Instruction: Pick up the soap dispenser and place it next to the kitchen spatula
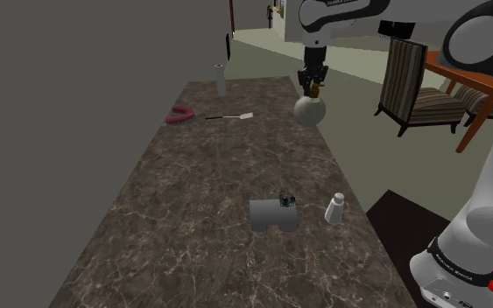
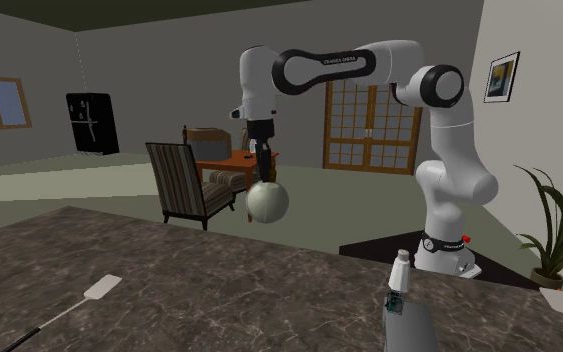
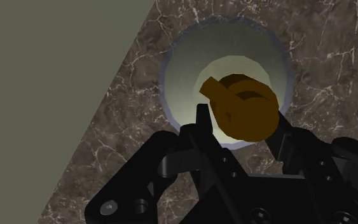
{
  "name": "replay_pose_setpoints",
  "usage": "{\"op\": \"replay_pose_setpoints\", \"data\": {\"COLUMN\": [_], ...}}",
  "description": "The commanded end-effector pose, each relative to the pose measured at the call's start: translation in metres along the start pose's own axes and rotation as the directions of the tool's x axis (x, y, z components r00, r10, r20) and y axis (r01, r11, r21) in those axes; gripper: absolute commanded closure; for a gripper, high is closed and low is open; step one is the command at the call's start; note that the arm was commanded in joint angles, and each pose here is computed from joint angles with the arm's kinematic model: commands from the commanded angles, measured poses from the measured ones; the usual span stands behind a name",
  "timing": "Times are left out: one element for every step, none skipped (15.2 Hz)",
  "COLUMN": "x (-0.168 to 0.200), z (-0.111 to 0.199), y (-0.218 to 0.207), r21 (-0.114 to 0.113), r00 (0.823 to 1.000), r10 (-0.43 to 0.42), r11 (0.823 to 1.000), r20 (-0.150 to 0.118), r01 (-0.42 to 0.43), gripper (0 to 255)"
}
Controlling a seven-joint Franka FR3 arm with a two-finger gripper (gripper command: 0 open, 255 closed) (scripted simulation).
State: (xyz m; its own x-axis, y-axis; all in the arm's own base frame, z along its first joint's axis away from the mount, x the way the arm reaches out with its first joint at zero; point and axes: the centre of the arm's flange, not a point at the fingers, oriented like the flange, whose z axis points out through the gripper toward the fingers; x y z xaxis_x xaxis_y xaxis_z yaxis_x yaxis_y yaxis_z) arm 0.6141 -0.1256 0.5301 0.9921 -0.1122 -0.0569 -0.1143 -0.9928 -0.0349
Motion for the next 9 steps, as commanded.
{"op": "replay_pose_setpoints", "data": {"x": [0.0, -0.001, -0.001, -0.001, -0.002, -0.002, -0.002, -0.002, -0.003], "z": [-0.01, -0.015, -0.02, -0.025, -0.031, -0.036, -0.041, -0.047, -0.052], "y": [0.0, 0.0, 0.0, -0.001, -0.001, -0.001, -0.001, -0.001, -0.001], "r21": [0.0, 0.0, 0.0, 0.0, 0.0, 0.0, 0.0, 0.0, 0.0], "r00": [1.0, 1.0, 1.0, 1.0, 1.0, 1.0, 1.0, 1.0, 1.0], "r10": [0.0, 0.0, 0.0, 0.0, 0.0, 0.0, 0.0, 0.0, 0.0], "r11": [1.0, 1.0, 1.0, 1.0, 1.0, 1.0, 1.0, 1.0, 1.0], "r20": [0.0, 0.0, 0.0, 0.0, 0.0, 0.0, 0.0, 0.0, 0.0], "r01": [0.0, 0.0, 0.0, 0.0, 0.0, 0.0, 0.0, 0.0, 0.0], "gripper": [255, 255, 255, 255, 255, 255, 255, 255, 255]}}
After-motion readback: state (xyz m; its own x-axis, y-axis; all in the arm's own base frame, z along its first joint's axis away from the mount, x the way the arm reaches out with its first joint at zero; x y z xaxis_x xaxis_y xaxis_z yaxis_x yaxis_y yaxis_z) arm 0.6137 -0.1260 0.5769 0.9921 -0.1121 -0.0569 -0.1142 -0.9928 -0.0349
